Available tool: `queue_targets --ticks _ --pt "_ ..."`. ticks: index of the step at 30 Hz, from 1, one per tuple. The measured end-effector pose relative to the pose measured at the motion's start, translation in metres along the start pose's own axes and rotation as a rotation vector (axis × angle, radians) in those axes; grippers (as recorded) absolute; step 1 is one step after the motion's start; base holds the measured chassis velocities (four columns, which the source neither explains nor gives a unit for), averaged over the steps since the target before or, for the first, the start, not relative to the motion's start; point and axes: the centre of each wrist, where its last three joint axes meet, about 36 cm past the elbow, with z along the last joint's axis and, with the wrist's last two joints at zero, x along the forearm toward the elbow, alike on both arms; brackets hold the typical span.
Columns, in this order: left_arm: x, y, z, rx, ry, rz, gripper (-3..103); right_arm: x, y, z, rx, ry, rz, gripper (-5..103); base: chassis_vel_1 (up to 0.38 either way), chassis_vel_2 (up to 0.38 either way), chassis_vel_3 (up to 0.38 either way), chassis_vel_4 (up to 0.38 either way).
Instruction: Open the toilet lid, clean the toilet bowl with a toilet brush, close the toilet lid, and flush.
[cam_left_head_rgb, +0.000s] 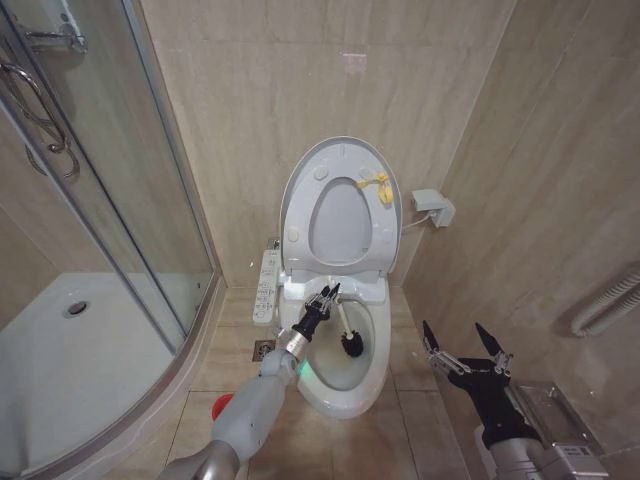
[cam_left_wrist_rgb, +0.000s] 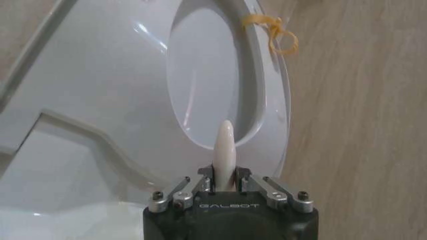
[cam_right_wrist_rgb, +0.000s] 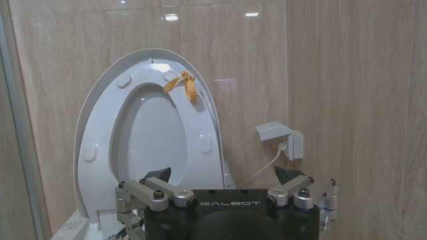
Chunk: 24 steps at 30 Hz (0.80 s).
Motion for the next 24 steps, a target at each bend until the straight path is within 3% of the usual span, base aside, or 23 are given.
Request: queue_targets --ticks 3,4,7,10,13,16,19,22,23,24 --pt "0.012 0.012 0.003 -0.108 0.054 0.069 20 0.000 0.000 0.000 0.000 0.000 0.000 100 0.000 0.000 0.000 0.000" --pt "0.012 0.012 0.003 -0.108 0.054 0.069 20 0.000 0.000 0.000 0.000 0.000 0.000 100 0.000 0.000 0.000 0.000" --pt "0.019 0.022 0.001 -0.198 0.093 0.129 20 0.000 0.000 0.000 0.000 0.000 0.000 100 0.000 0.000 0.000 0.000" --pt "0.015 0.023 -0.001 -0.217 0.087 0.140 20 0.000 0.000 0.000 0.000 0.000 0.000 100 0.000 0.000 0.000 0.000" --pt "0.005 0.018 -0.001 -0.197 0.056 0.116 20 0.000 0.000 0.000 0.000 0.000 0.000 100 0.000 0.000 0.000 0.000" --pt "-0.012 0.012 0.000 -0.168 -0.029 0.024 20 0.000 0.000 0.000 0.000 0.000 0.000 100 0.000 0.000 0.000 0.000" --pt "-0.012 0.011 0.000 -0.145 -0.048 -0.013 20 0.000 0.000 0.000 0.000 0.000 0.000 100 0.000 0.000 0.000 0.000" --pt "-0.013 0.003 0.002 -0.063 -0.061 -0.052 20 0.000 0.000 0.000 0.000 0.000 0.000 100 0.000 0.000 0.000 0.000" --pt "-0.013 0.003 0.002 -0.063 -0.061 -0.052 20 0.000 0.000 0.000 0.000 0.000 0.000 100 0.000 0.000 0.000 0.000" --pt "-0.015 -0.005 0.004 -0.008 -0.068 -0.068 20 0.000 0.000 0.000 0.000 0.000 0.000 100 0.000 0.000 0.000 0.000"
